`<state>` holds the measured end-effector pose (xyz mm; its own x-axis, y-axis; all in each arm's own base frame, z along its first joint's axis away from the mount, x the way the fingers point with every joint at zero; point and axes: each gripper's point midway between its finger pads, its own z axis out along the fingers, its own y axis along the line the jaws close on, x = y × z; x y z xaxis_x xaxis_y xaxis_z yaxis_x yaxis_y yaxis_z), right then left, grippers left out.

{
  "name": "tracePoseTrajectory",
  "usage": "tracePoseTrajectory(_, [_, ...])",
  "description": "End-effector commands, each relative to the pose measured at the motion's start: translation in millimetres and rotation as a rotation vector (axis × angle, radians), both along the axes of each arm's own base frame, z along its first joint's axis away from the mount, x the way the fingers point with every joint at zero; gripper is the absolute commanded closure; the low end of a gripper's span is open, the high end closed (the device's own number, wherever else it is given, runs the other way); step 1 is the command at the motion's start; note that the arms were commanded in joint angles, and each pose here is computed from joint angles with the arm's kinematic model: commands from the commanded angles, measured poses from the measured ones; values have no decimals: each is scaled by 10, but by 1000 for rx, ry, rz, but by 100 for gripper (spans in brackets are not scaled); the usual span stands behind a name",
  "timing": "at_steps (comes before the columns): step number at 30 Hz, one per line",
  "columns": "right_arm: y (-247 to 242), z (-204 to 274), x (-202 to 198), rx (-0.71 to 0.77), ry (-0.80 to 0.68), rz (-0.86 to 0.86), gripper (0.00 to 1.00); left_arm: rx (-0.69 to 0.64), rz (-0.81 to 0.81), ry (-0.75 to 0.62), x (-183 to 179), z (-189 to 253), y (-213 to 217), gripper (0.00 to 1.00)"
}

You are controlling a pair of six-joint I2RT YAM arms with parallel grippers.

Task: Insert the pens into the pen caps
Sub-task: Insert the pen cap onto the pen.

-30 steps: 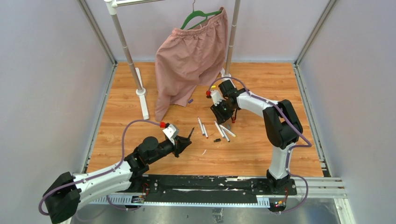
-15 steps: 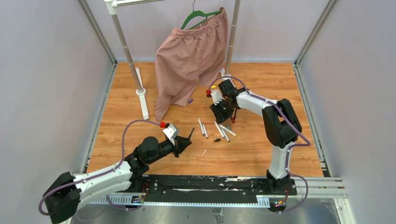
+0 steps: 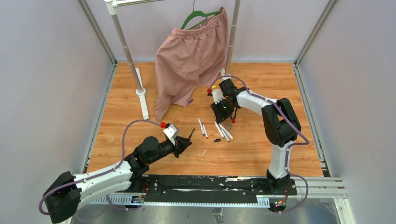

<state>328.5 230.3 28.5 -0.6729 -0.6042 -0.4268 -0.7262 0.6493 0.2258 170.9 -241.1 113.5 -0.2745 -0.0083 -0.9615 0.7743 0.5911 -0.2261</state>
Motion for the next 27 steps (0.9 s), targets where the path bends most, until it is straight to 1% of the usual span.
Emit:
tracePoseTrajectory(1, [-37, -13, -21, 24, 67, -41, 65, -15, -11, -1, -6, 60, -36, 100])
tracePoseTrajectory(7, [-76, -20, 4, 46, 88, -68, 66, -16, -13, 1, -4, 66, -48, 100])
tracePoseTrajectory(14, [-100, -97, -9, 28, 102, -72, 72, -20, -27, 8, -13, 59, -80, 100])
tracePoseTrajectory(17, [-122, -118, -2, 14, 95, -69, 73, -20, -28, 10, -15, 55, -82, 100])
tracePoseTrajectory(27, [-255, -254, 42, -160, 7, 0, 69, -24, -37, 13, -30, 60, -92, 100])
